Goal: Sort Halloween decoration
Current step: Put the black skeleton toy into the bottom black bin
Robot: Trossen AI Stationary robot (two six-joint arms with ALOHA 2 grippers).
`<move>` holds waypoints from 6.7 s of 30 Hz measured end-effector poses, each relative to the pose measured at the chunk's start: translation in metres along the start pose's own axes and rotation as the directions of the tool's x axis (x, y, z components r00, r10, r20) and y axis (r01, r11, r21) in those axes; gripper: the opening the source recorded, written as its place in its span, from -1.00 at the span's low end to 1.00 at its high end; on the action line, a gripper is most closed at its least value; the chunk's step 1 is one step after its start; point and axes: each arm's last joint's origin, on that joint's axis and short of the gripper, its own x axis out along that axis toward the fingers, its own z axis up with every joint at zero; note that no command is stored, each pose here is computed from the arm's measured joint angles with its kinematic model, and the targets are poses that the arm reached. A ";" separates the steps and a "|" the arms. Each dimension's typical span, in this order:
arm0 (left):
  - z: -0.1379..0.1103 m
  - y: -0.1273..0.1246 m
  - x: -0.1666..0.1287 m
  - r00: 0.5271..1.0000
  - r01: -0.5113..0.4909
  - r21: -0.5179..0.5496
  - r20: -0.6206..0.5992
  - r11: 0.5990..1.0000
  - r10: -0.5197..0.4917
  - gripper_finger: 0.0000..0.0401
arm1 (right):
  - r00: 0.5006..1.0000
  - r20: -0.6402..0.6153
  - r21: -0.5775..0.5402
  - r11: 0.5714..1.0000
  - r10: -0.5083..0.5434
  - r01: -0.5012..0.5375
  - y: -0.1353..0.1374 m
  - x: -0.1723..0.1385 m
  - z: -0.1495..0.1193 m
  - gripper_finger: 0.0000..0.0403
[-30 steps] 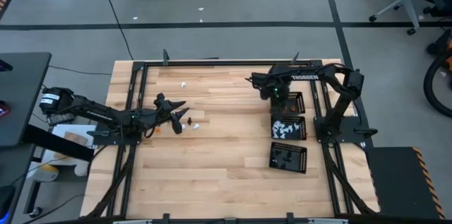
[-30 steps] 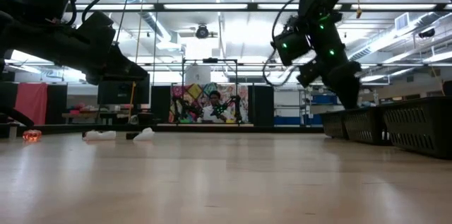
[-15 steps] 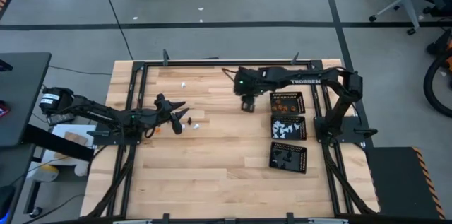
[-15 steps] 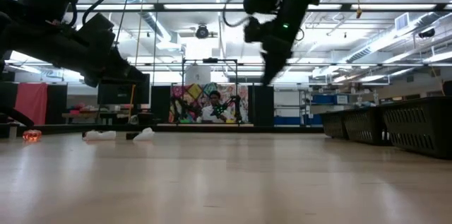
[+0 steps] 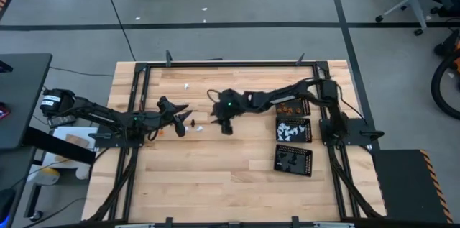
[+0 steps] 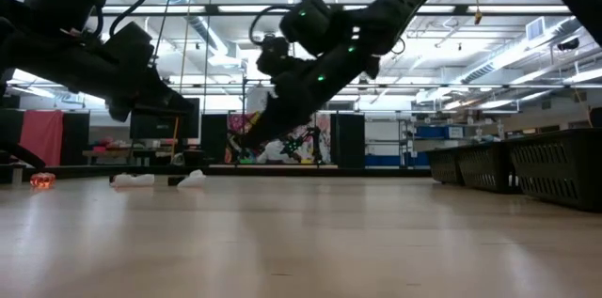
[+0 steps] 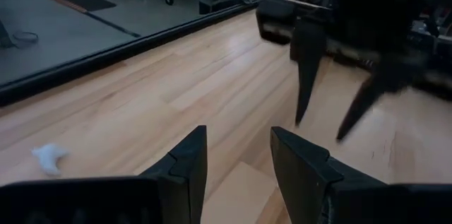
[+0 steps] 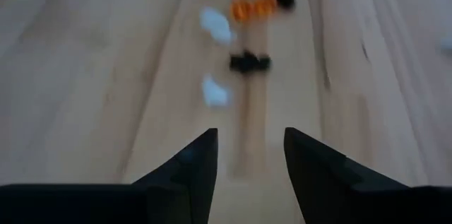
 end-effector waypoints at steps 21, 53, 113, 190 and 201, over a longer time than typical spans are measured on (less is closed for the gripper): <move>0.001 -0.001 0.000 0.999 0.036 0.210 -0.014 0.977 -0.033 -0.29 | 0.976 0.213 -0.085 0.996 0.039 -0.021 0.023 0.076 0.042 -0.16; 0.012 0.002 -0.027 0.997 -0.069 0.404 0.057 0.912 0.050 -0.29 | 0.981 0.193 -0.038 0.999 -0.018 0.026 0.018 0.105 0.012 0.36; 0.008 0.003 -0.027 0.998 -0.067 0.398 0.026 0.915 0.062 -0.29 | 0.987 0.151 0.029 0.998 -0.061 0.057 0.004 0.092 0.018 -0.19; 0.009 0.003 -0.027 0.998 -0.068 0.382 0.035 0.922 0.059 -0.29 | 0.833 -0.548 0.073 0.996 0.078 -0.045 0.075 0.002 0.065 -0.70; 0.011 0.002 -0.027 0.997 -0.068 0.366 0.052 0.928 0.053 -0.29 | 0.530 -0.807 0.310 0.951 0.260 0.006 0.121 -0.077 0.063 -0.69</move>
